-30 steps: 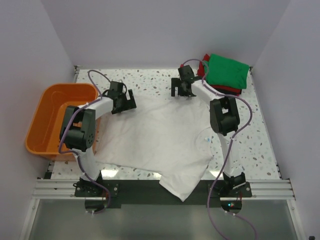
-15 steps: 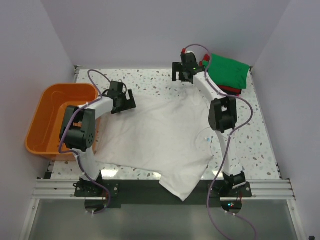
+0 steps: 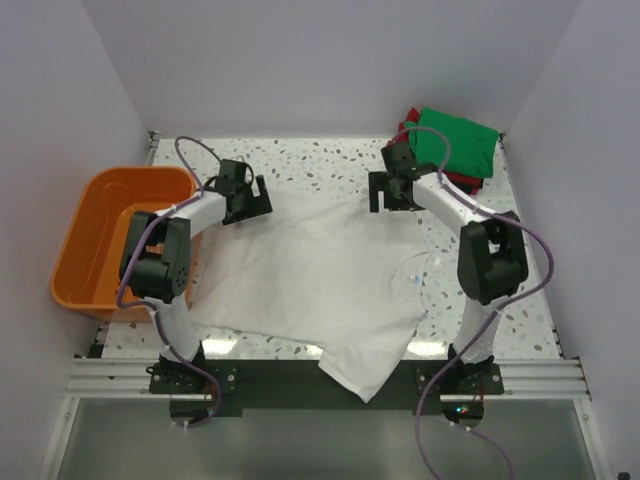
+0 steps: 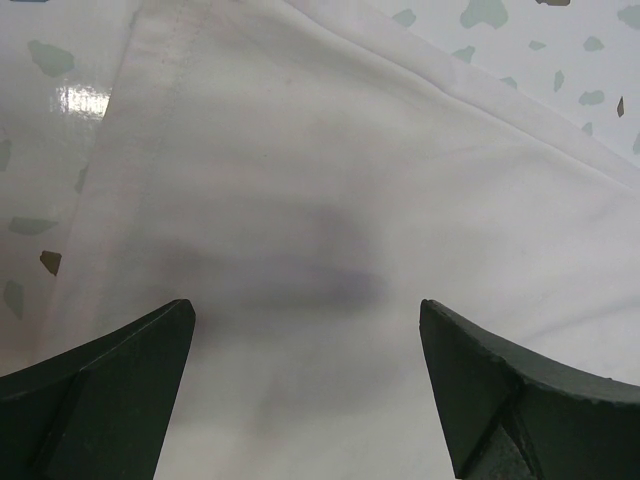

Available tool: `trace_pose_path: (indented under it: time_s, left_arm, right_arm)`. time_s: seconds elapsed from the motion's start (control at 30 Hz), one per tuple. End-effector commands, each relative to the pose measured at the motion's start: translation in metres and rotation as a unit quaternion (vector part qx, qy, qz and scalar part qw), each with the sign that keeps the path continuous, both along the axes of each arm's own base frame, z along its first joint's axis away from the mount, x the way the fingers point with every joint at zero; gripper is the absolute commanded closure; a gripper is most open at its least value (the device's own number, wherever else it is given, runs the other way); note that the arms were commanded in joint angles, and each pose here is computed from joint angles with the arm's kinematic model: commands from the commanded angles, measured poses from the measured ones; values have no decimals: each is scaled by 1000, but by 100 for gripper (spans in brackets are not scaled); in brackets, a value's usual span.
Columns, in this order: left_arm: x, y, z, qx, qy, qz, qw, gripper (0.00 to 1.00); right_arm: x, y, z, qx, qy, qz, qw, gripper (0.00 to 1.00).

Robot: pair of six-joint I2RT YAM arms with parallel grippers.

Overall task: Fold and stack the t-shirts
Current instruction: Flatten the tshirt out

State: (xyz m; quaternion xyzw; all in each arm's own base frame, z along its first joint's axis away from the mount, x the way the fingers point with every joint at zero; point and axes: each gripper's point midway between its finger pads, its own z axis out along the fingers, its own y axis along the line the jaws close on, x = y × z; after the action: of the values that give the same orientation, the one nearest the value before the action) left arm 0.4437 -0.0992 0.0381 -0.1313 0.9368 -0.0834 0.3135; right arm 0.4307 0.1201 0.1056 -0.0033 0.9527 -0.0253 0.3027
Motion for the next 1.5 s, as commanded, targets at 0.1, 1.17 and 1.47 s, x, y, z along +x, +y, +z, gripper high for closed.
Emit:
trace_pose_path:
  time_s: [0.1,1.17,1.47]
  left_arm:
    - [18,1,8,-5,-19,9,1000,0]
    - [83,14,6,6,-18,54,998,0]
    - [70,6,108,7,-80,56,995,0]
  right_arm:
    - [18,-1,-56,-49,63,15,997,1]
    - [169,31,-57,1,-29,132,991,2]
    - [146,78,82,66,-139,153,976,1]
